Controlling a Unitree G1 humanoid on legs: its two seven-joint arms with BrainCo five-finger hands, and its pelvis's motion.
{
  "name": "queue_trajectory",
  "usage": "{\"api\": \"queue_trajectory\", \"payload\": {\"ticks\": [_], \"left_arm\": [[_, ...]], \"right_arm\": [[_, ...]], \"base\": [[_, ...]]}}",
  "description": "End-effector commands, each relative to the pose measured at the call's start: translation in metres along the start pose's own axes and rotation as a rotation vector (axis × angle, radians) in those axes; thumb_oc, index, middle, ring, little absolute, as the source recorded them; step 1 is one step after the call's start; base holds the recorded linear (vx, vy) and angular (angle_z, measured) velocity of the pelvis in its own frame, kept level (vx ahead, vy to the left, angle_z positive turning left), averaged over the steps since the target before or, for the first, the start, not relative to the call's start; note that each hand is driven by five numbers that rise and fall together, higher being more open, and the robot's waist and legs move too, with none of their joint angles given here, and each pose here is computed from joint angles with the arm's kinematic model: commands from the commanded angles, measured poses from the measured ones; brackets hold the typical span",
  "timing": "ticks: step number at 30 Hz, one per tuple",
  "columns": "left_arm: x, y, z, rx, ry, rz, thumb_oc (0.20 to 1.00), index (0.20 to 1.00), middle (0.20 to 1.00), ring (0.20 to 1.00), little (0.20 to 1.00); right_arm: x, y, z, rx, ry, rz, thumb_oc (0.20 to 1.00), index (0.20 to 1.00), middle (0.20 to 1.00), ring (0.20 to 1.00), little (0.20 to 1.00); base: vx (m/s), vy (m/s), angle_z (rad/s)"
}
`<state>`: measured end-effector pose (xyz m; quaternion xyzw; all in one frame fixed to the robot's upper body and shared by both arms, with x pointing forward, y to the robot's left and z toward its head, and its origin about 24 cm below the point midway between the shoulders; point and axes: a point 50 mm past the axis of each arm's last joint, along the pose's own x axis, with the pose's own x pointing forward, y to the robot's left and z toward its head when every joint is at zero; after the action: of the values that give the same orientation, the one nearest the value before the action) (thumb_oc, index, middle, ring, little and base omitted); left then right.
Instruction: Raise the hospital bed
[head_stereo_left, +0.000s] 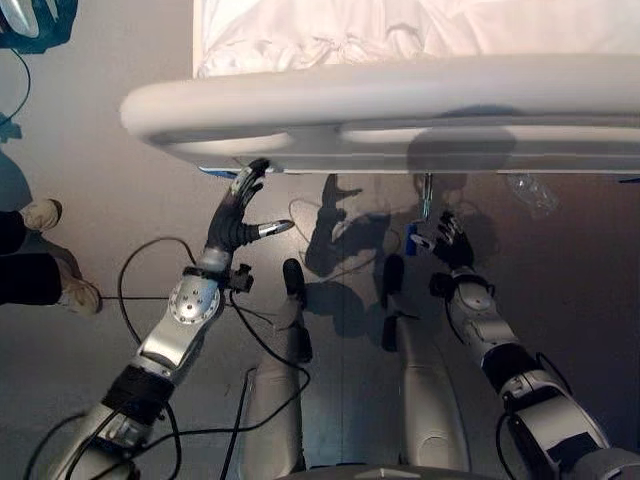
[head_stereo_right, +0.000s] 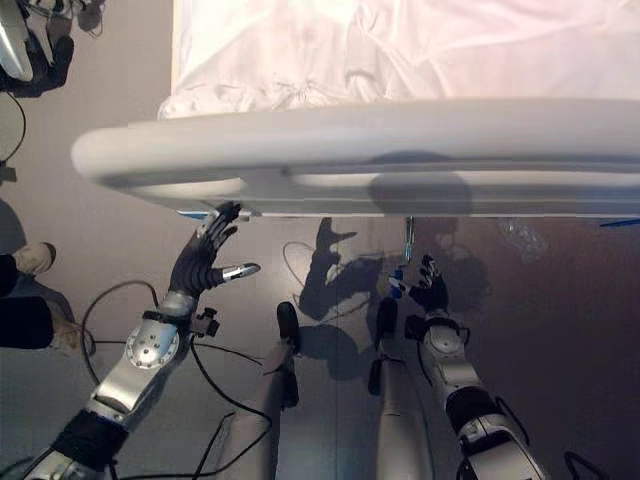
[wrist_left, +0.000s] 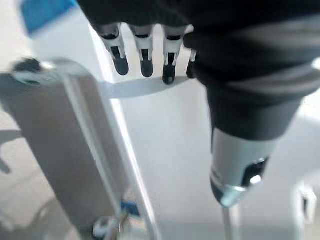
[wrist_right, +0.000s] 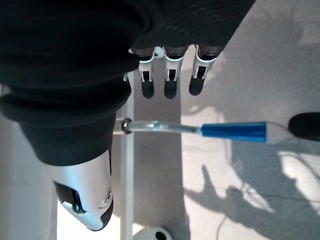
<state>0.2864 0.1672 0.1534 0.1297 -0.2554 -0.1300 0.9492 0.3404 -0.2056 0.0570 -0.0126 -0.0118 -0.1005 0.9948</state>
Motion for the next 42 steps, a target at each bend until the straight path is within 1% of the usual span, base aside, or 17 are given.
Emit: {"api": "queue_trajectory", "payload": {"ticks": [1,3,4,10,14,16,19,20,21,25,27,36,39,42], "left_arm": [[-0.001,-0.013,0.030,0.007,-0.136,-0.166,1.000,1.000,1.000,1.000,1.000],[0.003,-0.017,0.036,0.047,-0.138,-0.269,1.000,1.000,1.000,1.000,1.000],[0.006,-0.019,0.038,0.047,-0.146,-0.295,1.000,1.000,1.000,1.000,1.000],[0.021,-0.022,0.055,0.091,-0.185,-0.396,1.000,1.000,1.000,1.000,1.000],[0.023,-0.025,0.061,0.090,-0.199,-0.431,1.000,1.000,1.000,1.000,1.000],[0.027,-0.027,0.070,0.100,-0.228,-0.464,1.000,1.000,1.000,1.000,1.000],[0.029,-0.031,0.077,0.095,-0.250,-0.489,1.000,1.000,1.000,1.000,1.000],[0.031,-0.030,0.079,0.101,-0.258,-0.486,1.000,1.000,1.000,1.000,1.000],[0.031,-0.033,0.081,0.083,-0.267,-0.498,1.000,1.000,1.000,1.000,1.000],[0.033,-0.033,0.087,0.080,-0.291,-0.499,1.000,1.000,1.000,1.000,1.000],[0.035,-0.039,0.090,0.040,-0.305,-0.511,1.000,1.000,1.000,1.000,1.000],[0.036,-0.045,0.102,0.003,-0.365,-0.518,1.000,1.000,1.000,1.000,1.000],[0.033,-0.048,0.099,-0.019,-0.352,-0.532,1.000,1.000,1.000,1.000,1.000],[0.033,-0.049,0.100,-0.012,-0.362,-0.537,1.000,1.000,1.000,1.000,1.000]], "right_arm": [[-0.001,-0.001,0.011,0.015,-0.063,0.025,1.000,1.000,1.000,1.000,1.000],[0.000,0.004,0.016,-0.001,-0.075,0.057,1.000,1.000,1.000,1.000,1.000],[0.002,0.006,0.018,0.004,-0.080,0.068,1.000,1.000,1.000,1.000,1.000],[0.007,0.013,0.024,0.090,-0.056,0.114,1.000,1.000,1.000,1.000,1.000],[0.008,0.014,0.022,0.087,-0.032,0.138,1.000,1.000,1.000,1.000,1.000],[0.015,0.012,0.015,0.066,0.028,0.111,1.000,1.000,1.000,1.000,1.000],[0.021,0.012,0.008,0.050,0.087,0.097,1.000,1.000,1.000,1.000,1.000],[0.023,0.012,0.012,0.052,0.077,0.098,1.000,1.000,1.000,1.000,1.000],[0.025,0.008,0.007,0.043,0.121,0.080,1.000,1.000,1.000,1.000,1.000],[0.033,0.006,0.012,0.018,0.130,0.064,1.000,1.000,1.000,1.000,1.000],[0.043,0.002,0.018,0.001,0.162,0.020,1.000,1.000,1.000,1.000,1.000],[0.060,-0.009,0.045,-0.061,0.145,-0.037,1.000,1.000,1.000,1.000,1.000],[0.059,-0.014,0.042,-0.068,0.162,-0.048,1.000,1.000,1.000,1.000,1.000],[0.063,-0.016,0.050,-0.078,0.146,-0.056,1.000,1.000,1.000,1.000,1.000]], "base": [[0.00,0.000,0.00],[0.00,0.000,0.00],[0.00,0.000,0.00],[0.00,0.002,0.02],[-0.01,-0.008,0.04],[0.00,0.000,0.00],[0.02,0.002,0.01],[0.07,0.003,0.04],[-0.05,-0.002,0.05],[0.01,0.000,0.01],[0.00,0.000,0.00],[0.00,0.004,0.02],[0.03,0.006,0.03],[-0.01,0.007,0.01]]}}
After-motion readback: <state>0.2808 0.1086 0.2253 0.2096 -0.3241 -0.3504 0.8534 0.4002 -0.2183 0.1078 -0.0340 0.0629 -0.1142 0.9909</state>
